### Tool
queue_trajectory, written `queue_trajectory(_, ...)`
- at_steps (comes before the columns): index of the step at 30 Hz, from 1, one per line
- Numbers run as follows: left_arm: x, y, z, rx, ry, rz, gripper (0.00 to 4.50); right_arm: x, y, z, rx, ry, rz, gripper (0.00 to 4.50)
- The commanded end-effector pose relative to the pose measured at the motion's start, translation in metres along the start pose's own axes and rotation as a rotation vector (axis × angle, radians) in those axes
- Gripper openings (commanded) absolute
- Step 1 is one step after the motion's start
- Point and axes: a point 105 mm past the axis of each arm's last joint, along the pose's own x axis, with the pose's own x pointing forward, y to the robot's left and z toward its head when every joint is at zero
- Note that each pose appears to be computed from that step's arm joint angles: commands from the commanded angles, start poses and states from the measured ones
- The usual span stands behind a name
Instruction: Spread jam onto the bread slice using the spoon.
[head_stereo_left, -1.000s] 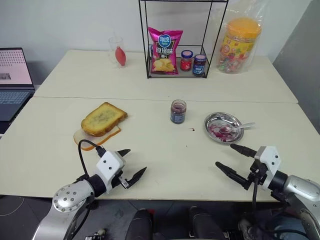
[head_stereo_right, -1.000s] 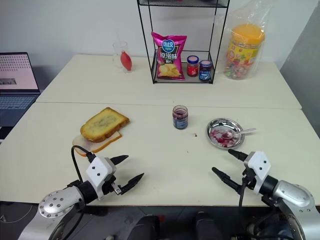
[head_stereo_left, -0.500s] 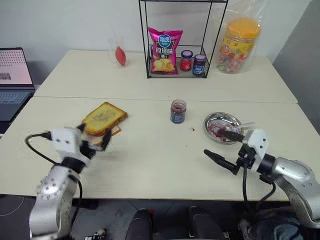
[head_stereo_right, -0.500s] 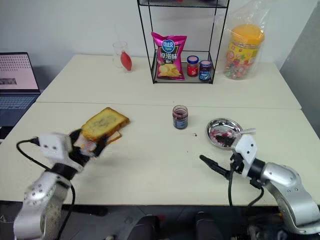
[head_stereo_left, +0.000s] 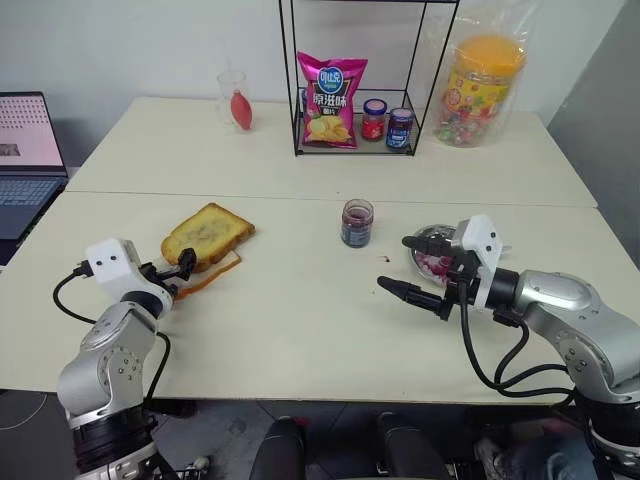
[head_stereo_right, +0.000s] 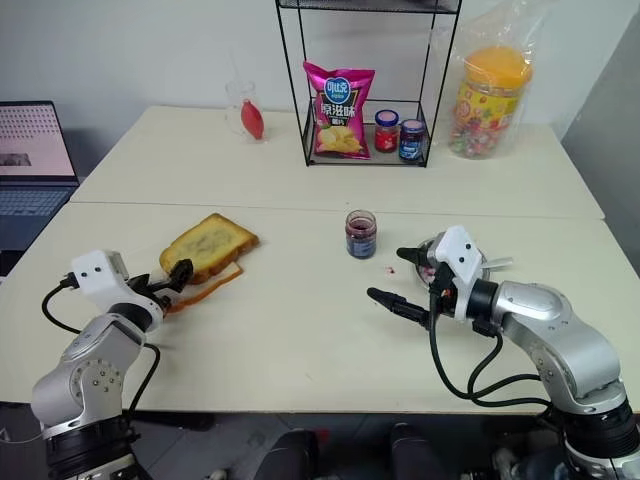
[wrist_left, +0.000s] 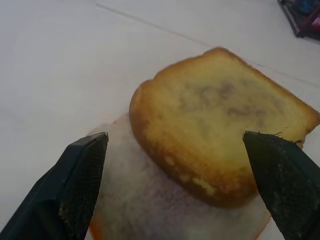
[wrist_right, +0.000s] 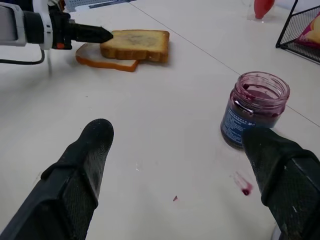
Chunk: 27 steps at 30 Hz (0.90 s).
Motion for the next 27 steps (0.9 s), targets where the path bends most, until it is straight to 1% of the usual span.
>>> queue_trajectory(1, 0.005, -0.004, 0.006, -0.043, -0.002, 0.001, 4.50, -0.001, 0.006, 0.012, -0.045, -0.016, 0.039, 4.48)
queue_trajectory(7, 0.014, -0.015, 0.001, -0.076, 0.043, -0.012, 4.50, -0.003, 0.015, 0.018, -0.076, -0.020, 0.128, 4.48)
queue_trajectory(11, 0.017, -0.016, 0.000, -0.092, 0.063, 0.005, 4.50, -0.004, 0.016, 0.021, -0.081, -0.022, 0.147, 4.48)
queue_trajectory(13, 0.019, -0.015, -0.003, -0.111, 0.088, 0.022, 4.13, -0.004, 0.018, 0.021, -0.084, -0.017, 0.157, 4.50)
queue_trajectory(14, 0.020, -0.015, -0.003, -0.111, 0.096, 0.024, 4.03, -0.004, 0.018, 0.021, -0.084, -0.016, 0.160, 4.50)
queue_trajectory(16, 0.021, -0.017, -0.003, -0.115, 0.104, 0.024, 3.54, -0.004, 0.019, 0.021, -0.083, -0.015, 0.165, 4.50)
queue_trajectory(20, 0.022, -0.022, 0.001, -0.109, 0.109, 0.022, 2.83, -0.005, 0.019, 0.021, -0.080, -0.013, 0.169, 4.50)
queue_trajectory(27, 0.023, -0.022, 0.005, -0.082, 0.121, 0.020, 1.26, -0.005, 0.020, 0.020, -0.074, -0.008, 0.175, 4.50)
